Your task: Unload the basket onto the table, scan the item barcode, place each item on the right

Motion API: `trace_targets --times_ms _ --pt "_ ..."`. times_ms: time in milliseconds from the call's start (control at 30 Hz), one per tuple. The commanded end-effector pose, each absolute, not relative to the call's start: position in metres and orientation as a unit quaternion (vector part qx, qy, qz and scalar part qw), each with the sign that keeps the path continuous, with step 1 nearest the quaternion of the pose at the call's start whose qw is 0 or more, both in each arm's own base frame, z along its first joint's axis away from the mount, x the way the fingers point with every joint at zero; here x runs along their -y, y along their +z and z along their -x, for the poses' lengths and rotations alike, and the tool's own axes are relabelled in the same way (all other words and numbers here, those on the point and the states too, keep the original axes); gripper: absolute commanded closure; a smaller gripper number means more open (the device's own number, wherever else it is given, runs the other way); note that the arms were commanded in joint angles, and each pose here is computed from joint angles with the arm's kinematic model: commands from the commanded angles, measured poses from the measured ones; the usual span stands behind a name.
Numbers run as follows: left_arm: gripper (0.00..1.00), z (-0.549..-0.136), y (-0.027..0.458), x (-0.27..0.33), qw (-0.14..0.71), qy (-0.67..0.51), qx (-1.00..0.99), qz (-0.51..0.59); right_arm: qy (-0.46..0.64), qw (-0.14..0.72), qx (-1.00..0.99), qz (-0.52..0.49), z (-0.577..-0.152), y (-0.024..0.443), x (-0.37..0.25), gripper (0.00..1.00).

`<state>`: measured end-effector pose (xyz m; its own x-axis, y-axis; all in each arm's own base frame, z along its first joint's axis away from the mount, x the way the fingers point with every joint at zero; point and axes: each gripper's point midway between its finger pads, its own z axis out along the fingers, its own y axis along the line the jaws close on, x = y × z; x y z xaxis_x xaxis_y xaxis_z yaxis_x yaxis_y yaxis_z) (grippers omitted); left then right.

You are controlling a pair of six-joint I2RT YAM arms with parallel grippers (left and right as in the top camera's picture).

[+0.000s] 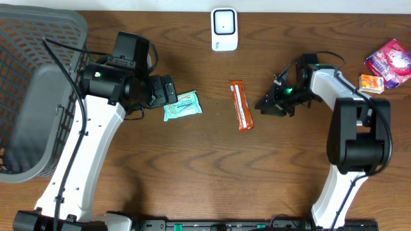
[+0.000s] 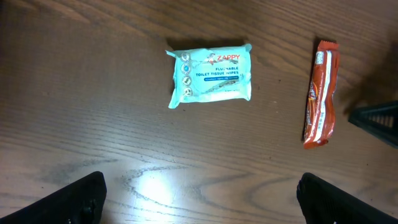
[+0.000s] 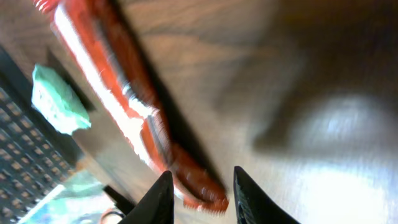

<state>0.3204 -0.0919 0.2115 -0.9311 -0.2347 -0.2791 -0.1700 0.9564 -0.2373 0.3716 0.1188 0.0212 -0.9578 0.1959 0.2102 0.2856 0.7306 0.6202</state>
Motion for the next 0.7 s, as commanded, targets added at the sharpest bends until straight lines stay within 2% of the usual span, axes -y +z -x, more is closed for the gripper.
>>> trace_targets --times_ms 0,33,200,400,667 --pt "0.02 -0.321 0.213 0.090 0.157 -0.101 -0.977 0.104 -0.324 0.016 0.944 0.057 -0.376 0.054 -0.129 0.81" --pt "0.02 -0.321 0.213 0.090 0.157 -0.101 -0.977 0.104 -0.318 0.017 0.947 0.040 -0.371 0.056 -0.139 0.99" --pt "0.02 -0.321 0.213 0.090 0.157 -0.101 -0.977 0.104 -0.191 0.004 0.981 0.033 -0.368 0.034 -0.141 0.99" --pt "0.02 -0.321 0.213 0.090 0.157 -0.101 -0.977 0.104 -0.091 -0.017 0.995 0.028 -0.364 0.021 -0.146 0.99" --pt "0.02 -0.321 0.213 0.090 0.157 -0.101 -0.977 0.104 -0.071 0.002 0.997 0.028 -0.342 -0.003 -0.161 0.99"
